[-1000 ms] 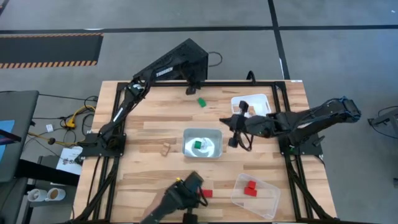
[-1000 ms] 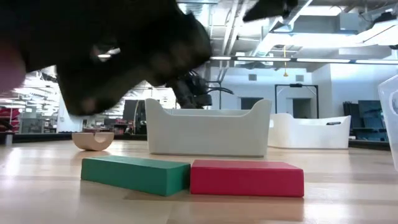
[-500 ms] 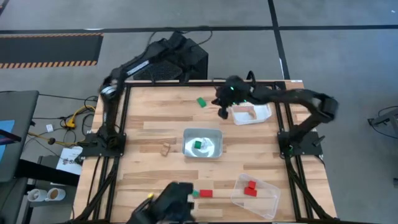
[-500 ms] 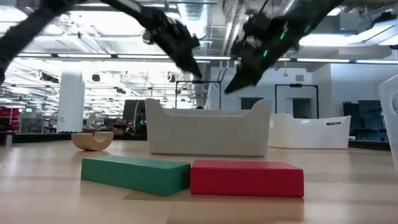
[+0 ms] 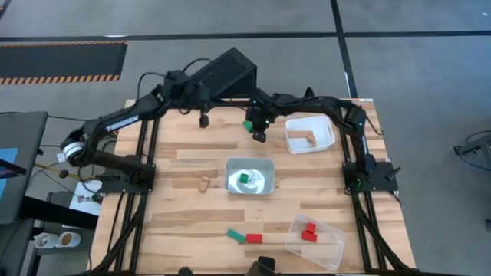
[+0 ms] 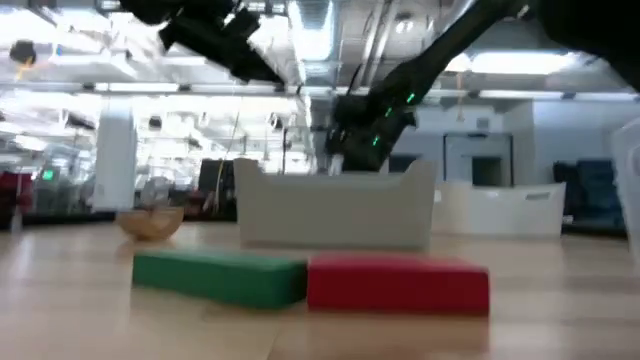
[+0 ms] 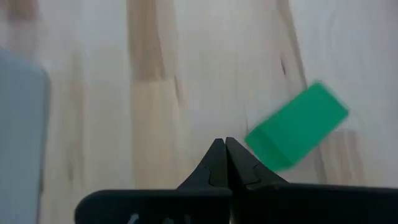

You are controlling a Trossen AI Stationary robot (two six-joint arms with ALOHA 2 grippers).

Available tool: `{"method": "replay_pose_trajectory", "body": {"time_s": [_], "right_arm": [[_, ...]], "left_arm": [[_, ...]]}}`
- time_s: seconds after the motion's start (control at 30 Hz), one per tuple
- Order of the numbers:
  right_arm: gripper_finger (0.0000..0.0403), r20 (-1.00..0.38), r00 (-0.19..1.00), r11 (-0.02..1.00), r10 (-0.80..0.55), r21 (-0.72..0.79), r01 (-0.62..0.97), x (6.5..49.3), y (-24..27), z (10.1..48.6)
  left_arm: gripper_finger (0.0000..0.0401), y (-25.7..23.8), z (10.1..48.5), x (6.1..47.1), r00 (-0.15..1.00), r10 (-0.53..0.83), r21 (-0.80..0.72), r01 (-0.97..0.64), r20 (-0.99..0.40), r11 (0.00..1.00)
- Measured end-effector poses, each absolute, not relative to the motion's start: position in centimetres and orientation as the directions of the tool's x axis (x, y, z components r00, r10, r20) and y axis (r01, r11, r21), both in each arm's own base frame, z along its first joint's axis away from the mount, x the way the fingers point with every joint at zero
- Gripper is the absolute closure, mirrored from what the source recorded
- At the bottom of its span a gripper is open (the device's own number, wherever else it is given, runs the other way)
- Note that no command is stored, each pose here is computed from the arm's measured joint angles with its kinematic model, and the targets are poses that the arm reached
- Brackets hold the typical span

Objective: Sort & place blocks by color
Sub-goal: Put the top green block into the gray bin

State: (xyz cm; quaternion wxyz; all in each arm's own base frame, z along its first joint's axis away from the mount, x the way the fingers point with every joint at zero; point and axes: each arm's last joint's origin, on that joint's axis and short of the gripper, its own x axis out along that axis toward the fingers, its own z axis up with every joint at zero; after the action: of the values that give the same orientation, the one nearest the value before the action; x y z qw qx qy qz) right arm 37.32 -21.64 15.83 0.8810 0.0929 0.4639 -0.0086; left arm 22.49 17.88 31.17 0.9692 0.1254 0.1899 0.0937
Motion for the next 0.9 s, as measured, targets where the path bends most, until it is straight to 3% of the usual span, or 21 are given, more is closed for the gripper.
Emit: {"method": "replay_pose_trajectory", "body": {"time_s": [0.1,0.23,0.53,0.9], "right_arm": [[0.0402,-0.863,0.503,0.984,0.048,0.128,0.124,37.7,-22.3,16.3],[0.0402,-0.865,0.499,0.991,0.046,0.1,0.083,37.9,-23.1,18.1],[0.0402,-0.956,0.227,0.982,0.187,0.177,-0.066,39.5,-23.5,14.6],[0.0402,-0.984,0.107,0.958,0.143,0.111,-0.266,40.6,-25.2,15.7]], "left_arm": [[0.0401,16.7,31.1,21.8,0.913,0.222,0.268,-0.131,-0.342,0.954],[0.0401,15.7,31.2,21.6,0.91,0.194,0.254,-0.102,-0.366,0.962],[0.0401,14.8,30.9,22.0,0.896,0.187,0.249,-0.089,-0.403,0.964],[0.0401,14.3,30.6,22.3,0.889,0.171,0.241,-0.071,-0.424,0.968]]}}
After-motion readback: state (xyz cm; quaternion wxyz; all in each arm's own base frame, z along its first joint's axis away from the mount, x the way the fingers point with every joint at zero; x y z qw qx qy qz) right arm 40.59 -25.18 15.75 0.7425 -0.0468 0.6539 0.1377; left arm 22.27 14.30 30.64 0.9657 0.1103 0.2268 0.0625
